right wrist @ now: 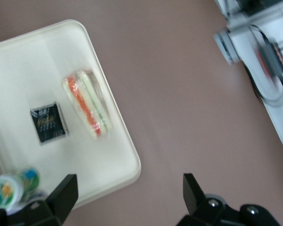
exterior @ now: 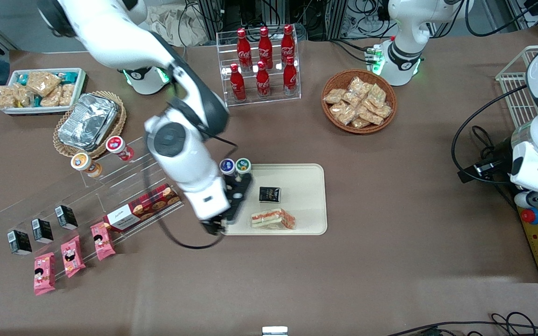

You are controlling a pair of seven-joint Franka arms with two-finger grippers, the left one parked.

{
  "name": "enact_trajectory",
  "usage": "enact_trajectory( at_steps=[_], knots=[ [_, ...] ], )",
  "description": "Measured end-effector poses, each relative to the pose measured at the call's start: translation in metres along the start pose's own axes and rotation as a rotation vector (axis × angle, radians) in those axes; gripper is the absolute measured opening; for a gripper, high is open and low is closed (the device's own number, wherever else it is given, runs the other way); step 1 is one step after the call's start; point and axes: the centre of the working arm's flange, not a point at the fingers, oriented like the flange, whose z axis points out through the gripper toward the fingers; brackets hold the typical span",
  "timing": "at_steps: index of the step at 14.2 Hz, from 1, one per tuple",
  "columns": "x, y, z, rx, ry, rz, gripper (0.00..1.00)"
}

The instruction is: Place sandwich on tray

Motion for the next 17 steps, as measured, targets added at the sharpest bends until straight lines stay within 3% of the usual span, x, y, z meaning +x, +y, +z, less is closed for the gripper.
enact_trajectory(
  at_steps=[5, 10, 13, 17],
  knots=[
    [-0.092, 0.071, -0.086, -0.022, -0.065, 0.177, 0.99],
    [-0.205, 0.108, -0.169, 0.014, -0.183, 0.46, 0.99],
    [-0.256, 0.11, -0.206, -0.004, -0.201, 0.624, 0.99],
    [-0.296, 0.097, -0.232, -0.016, -0.21, 0.761, 0.99]
  ],
)
